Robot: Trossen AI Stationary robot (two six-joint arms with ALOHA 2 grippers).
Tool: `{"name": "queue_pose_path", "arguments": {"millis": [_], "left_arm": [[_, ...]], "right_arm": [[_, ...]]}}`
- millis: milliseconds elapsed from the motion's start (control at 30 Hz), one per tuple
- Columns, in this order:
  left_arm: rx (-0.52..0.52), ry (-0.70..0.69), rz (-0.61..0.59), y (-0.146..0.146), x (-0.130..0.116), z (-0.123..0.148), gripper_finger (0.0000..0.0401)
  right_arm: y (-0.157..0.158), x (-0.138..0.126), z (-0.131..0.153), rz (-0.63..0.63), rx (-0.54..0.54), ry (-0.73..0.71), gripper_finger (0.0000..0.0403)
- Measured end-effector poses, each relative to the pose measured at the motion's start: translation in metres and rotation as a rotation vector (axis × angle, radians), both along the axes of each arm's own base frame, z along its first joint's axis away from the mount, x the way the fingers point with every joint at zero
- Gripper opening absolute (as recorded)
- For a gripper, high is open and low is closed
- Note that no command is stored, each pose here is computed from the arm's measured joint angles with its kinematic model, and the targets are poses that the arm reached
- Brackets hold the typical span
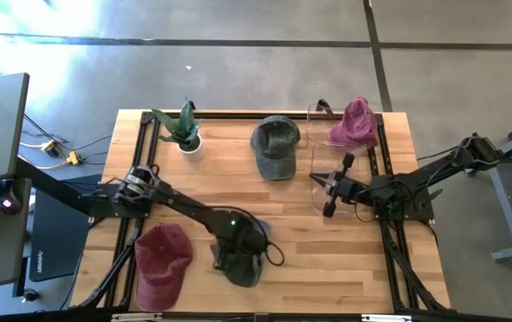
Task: Pick & Place hat
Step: Put the bottom gray cap into the bottom transparent bin
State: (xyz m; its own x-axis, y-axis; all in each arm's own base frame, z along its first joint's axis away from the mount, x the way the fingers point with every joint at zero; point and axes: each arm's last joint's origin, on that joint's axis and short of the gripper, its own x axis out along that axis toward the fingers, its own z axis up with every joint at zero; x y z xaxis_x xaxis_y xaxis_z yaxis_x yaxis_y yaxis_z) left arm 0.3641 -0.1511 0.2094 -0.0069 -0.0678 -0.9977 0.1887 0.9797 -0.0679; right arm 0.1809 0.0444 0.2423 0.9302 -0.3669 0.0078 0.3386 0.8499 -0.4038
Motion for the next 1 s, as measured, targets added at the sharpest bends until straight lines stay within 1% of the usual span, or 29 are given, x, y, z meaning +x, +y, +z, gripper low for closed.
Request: {"name": "queue_pose_path", "arguments": {"millis": [67,167,233,267,300,367,433,500,567,633,700,767,833,867,933,1000], "left_arm": [[-0.039,-0.020,0.011,0.000,0.004,0.004,0.0000],[-0.177,-0.045,-0.028,-0.008,0.010,0.004,0.0000],[-0.255,-0.055,-0.054,-0.011,0.012,-0.001,0.0000],[-0.264,-0.023,-0.053,-0.012,0.011,-0.008,0.0000],[-0.244,0.020,-0.046,-0.011,0.009,-0.017,0.0000],[-0.155,0.096,-0.016,-0.004,0.006,-0.031,0.0000],[-0.055,0.161,0.049,0.007,0.002,-0.034,0.0000],[0.015,0.237,0.136,0.019,-0.002,-0.033,0.0000],[0.041,0.275,0.196,0.028,-0.003,-0.032,0.0000],[0.060,0.283,0.213,0.035,-0.002,-0.032,0.0000],[0.099,0.277,0.217,0.040,-0.003,-0.028,0.0000],[0.139,0.257,0.217,0.042,-0.008,-0.018,0.0000],[0.157,0.194,0.213,0.040,-0.008,-0.010,0.0000],[0.172,0.140,0.216,0.037,-0.006,-0.008,0.0000],[0.148,0.029,0.223,0.032,0.002,-0.007,0.0000],[0.077,-0.042,0.228,0.027,0.010,-0.007,0.0000]], "right_arm": [[0.000,0.000,0.000,0.009,0.000,-0.001,0.0011],[0.000,0.000,0.000,0.010,0.005,-0.006,0.0011],[0.000,0.000,0.000,0.010,0.005,-0.005,0.0011],[0.000,0.000,0.000,0.010,0.006,-0.004,0.0011],[0.000,0.000,0.000,0.009,0.005,-0.001,0.0011],[0.000,0.000,-0.001,0.010,0.003,0.006,0.0011],[0.000,0.000,-0.001,0.009,0.002,0.011,0.0011],[0.000,0.000,-0.002,0.009,0.000,0.015,0.0011],[0.000,0.000,-0.002,0.009,0.000,0.015,0.0011],[0.000,0.000,-0.002,0.008,0.000,0.015,0.0011],[0.000,0.000,-0.002,0.008,0.000,0.015,0.0011],[0.000,0.000,-0.002,0.008,0.000,0.015,0.0011],[0.000,0.000,-0.002,0.008,0.000,0.015,0.0011],[0.000,0.000,-0.002,0.008,0.000,0.015,0.0011],[0.000,0.000,-0.002,0.007,0.000,0.015,0.0011],[0.000,0.000,-0.002,0.008,0.000,0.016,0.0011]]}}
